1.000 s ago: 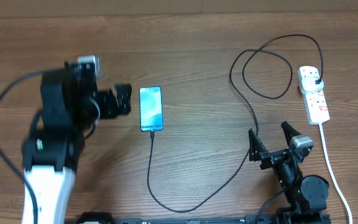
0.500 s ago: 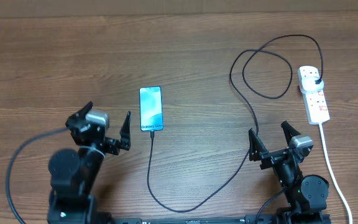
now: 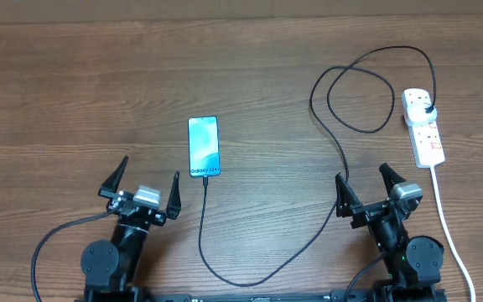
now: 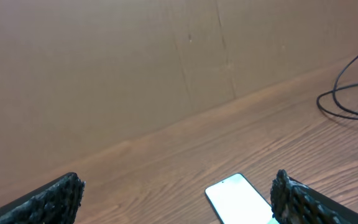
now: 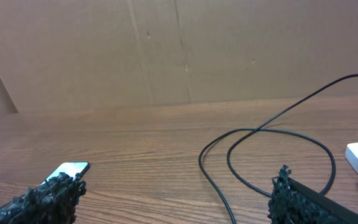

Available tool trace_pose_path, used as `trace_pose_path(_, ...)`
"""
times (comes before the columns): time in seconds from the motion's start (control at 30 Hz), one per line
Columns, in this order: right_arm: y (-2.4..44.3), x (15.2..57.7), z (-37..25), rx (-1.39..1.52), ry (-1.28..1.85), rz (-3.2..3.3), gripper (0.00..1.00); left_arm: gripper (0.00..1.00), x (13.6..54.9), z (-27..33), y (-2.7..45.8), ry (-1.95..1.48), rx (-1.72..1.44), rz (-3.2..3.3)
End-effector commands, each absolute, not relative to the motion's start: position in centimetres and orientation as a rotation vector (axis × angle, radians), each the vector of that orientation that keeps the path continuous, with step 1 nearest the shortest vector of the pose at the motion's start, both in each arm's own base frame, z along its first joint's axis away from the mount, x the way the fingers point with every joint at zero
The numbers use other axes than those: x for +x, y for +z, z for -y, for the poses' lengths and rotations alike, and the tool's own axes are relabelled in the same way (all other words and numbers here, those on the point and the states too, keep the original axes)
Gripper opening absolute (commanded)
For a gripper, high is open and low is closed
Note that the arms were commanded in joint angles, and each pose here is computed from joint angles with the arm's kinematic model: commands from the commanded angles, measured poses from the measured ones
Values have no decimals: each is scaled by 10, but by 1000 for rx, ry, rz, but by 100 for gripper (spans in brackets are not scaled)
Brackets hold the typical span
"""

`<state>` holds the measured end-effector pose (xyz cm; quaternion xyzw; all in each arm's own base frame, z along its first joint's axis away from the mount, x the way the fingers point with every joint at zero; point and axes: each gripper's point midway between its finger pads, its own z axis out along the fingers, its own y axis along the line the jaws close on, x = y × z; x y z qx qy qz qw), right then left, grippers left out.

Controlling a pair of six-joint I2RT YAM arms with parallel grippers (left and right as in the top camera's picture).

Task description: Plug charger to phone and switch on socket

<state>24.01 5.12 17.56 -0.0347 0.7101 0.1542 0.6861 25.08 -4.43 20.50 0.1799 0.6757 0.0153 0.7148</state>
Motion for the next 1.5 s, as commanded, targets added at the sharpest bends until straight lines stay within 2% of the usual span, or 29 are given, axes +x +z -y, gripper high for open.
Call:
trace_pose_path(0.0, 174, 240, -51, -78, 339, -1586, 100, 100, 249, 39, 197, 96, 410, -1481)
trace_pose_path(0.47, 174, 240, -51, -78, 339, -1586, 100, 100, 243, 38, 160, 92, 430, -1574)
trace_pose_path(1.47, 174, 240, -51, -78, 339, -1586, 100, 100, 243, 37, 160, 82, 417, -1578)
